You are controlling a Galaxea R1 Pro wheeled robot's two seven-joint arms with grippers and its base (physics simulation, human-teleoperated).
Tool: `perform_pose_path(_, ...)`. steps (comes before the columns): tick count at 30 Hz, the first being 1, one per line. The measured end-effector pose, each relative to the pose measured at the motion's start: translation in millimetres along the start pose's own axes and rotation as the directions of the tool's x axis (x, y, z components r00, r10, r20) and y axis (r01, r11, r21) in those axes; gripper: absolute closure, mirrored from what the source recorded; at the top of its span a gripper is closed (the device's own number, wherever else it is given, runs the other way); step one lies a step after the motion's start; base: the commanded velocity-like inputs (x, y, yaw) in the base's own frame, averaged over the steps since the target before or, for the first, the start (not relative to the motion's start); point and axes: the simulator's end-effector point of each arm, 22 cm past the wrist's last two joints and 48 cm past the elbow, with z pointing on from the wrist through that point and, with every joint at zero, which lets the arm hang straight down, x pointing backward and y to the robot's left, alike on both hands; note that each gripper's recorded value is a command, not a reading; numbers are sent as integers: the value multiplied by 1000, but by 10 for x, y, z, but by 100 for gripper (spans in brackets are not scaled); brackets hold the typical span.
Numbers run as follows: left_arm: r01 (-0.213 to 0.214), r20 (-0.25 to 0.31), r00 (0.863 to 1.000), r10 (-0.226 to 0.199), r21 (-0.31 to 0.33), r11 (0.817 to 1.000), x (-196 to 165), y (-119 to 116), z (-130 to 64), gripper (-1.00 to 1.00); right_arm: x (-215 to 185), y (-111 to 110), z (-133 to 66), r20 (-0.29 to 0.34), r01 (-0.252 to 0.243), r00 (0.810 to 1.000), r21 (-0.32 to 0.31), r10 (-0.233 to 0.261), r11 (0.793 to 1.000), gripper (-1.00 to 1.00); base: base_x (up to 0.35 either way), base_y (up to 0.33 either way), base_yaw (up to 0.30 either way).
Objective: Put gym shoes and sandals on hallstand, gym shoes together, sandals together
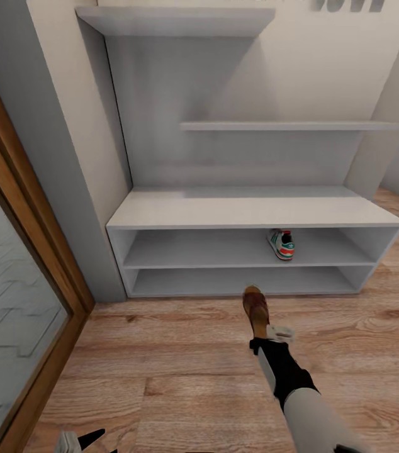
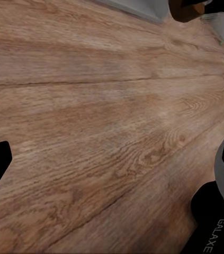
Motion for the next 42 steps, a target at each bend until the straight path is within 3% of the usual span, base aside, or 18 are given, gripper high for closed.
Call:
perform_pose_path(7, -11, 1, 1000, 11, -2, 1000, -22, 6, -10, -100, -472, 139, -33, 29, 2, 1000, -9, -1, 1000, 100, 0, 0, 0)
perform_pose_path(13, -15, 2, 1000, 15, -5, 1000, -40, 25, -26, -100, -544, 176, -40, 34, 3, 999, -16, -2, 1000, 100, 0, 0, 0)
perform_pose_path(34, 58, -62, 996, -58, -3, 998, 302, 111, 37, -100, -37, 203, 379, -61, 23, 998, -4, -23, 1000, 100, 0, 0, 0)
perform_pose_path(37, 8, -55, 998, -6, 35, 999, 101, 82, 170, -100, -258, 125, 388, -15, 8, 1000, 16, -8, 1000, 100, 0, 0, 0)
perform_pose_path(42, 9, -57, 998, -7, 35, 999, 111, 77, 168, -100, -366, 105, 375, 5, -6, 1000, 18, 6, 1000, 100, 0, 0, 0)
